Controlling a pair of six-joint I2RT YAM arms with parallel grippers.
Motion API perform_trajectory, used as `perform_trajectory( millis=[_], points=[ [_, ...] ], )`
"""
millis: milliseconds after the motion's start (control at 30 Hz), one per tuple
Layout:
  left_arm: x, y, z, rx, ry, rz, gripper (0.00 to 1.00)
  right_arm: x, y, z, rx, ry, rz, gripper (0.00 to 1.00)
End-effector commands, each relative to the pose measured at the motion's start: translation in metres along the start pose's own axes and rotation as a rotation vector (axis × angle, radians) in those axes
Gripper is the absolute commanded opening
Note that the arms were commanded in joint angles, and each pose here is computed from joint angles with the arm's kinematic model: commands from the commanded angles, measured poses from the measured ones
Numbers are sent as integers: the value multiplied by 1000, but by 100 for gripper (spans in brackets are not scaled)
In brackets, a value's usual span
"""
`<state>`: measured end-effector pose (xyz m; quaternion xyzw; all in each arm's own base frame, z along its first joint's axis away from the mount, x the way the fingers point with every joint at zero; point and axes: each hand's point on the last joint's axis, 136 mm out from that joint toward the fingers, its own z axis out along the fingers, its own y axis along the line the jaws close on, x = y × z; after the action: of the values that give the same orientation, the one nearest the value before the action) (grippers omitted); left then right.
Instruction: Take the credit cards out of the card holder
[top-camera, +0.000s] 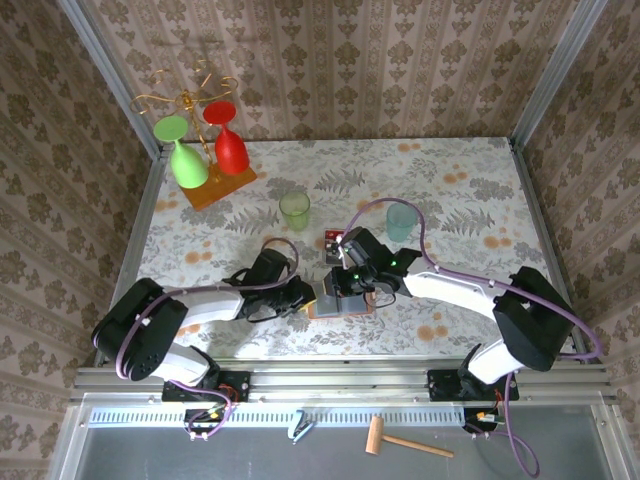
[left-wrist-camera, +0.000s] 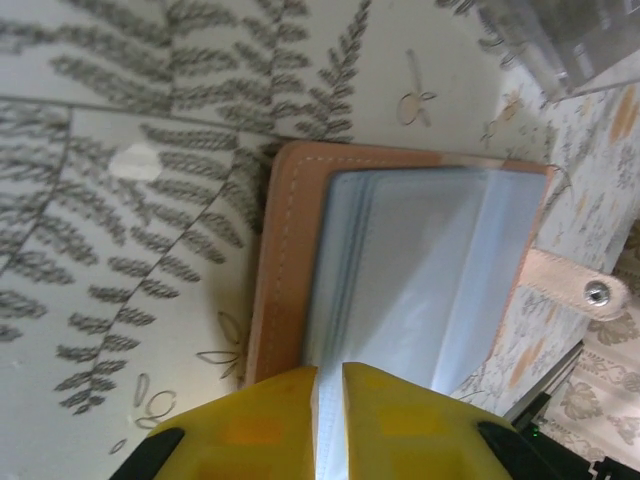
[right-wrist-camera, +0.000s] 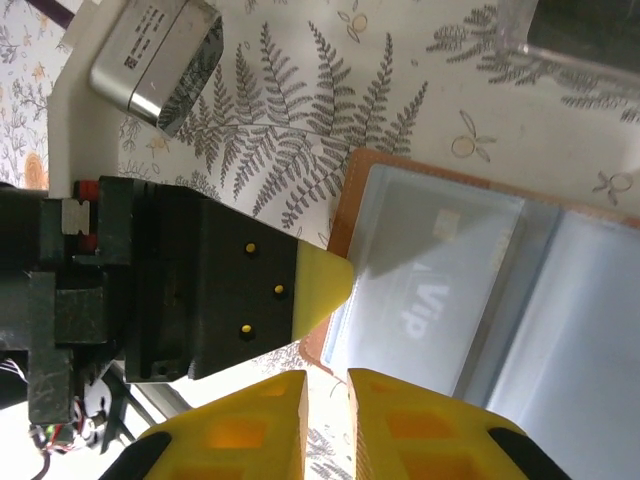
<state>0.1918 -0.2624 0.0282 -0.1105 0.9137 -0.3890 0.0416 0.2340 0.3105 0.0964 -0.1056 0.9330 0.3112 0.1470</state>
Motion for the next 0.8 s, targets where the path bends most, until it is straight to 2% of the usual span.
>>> perform_trajectory(
  millis=[0, 400, 767],
  points=[
    [-4, -2, -3, 13, -42, -7, 14, 8, 4, 4, -25, 45, 66, 19],
    [-5, -1, -15, -18, -71, 21, 14, 13, -2, 19, -8, 87, 152, 22],
    [-4, 10, -9, -33, -59, 4, 11, 12, -14, 30, 1, 113, 230, 26]
  ],
)
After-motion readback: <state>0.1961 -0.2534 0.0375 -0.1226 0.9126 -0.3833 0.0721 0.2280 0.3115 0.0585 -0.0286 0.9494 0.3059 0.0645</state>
